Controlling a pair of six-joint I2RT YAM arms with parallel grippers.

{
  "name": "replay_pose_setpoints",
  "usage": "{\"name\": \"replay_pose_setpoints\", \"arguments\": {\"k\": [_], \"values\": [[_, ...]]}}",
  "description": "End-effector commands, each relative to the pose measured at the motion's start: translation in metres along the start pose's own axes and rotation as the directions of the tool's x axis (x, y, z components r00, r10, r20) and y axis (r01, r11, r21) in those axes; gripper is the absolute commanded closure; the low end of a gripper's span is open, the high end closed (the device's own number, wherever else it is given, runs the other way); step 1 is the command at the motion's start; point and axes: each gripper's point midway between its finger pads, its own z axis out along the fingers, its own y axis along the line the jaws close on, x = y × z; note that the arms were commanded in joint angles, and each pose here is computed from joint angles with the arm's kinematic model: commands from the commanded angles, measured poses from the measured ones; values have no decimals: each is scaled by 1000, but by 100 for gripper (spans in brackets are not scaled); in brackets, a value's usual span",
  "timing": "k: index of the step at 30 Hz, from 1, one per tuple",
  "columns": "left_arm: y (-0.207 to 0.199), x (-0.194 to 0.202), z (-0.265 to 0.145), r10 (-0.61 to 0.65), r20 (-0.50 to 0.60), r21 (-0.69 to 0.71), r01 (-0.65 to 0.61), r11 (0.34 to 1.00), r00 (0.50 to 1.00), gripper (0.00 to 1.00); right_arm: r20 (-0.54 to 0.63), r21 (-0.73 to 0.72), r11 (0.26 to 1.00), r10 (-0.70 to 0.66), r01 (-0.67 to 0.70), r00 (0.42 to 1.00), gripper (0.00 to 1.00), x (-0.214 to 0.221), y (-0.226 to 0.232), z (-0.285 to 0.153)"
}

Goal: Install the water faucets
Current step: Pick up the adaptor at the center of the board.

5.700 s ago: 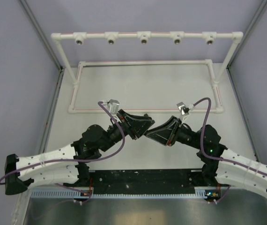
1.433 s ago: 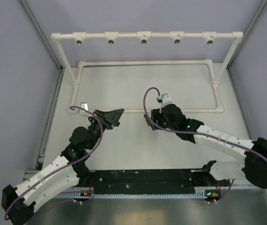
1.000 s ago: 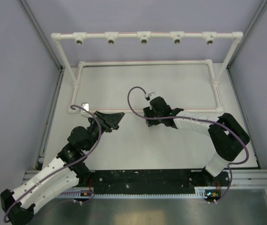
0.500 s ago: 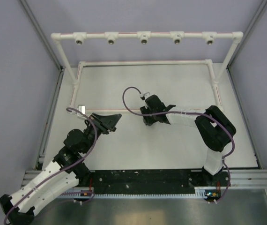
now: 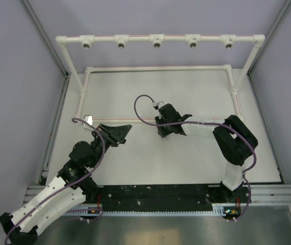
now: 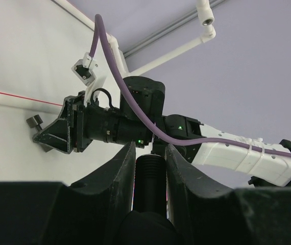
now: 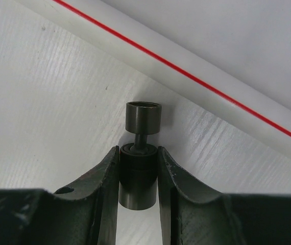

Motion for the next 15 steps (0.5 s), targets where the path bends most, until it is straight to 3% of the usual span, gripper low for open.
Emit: {"name": "replay_pose_setpoints", "arguments": {"k": [1,10,15], "values": [[-10,-10,1,4,41,39,-6,999,999,100,30,-20,1000,17,-16,999,89,-5,1,-22],[-11,-8,2,-1,32,41,-1,999,999,100,50,-53,999,13,-11,999,97,7,10,-54],[-8,-6,1,6,21,35,-7,999,1000,100,71,-86,993,-72,78,995,98,25,37,-72]]}}
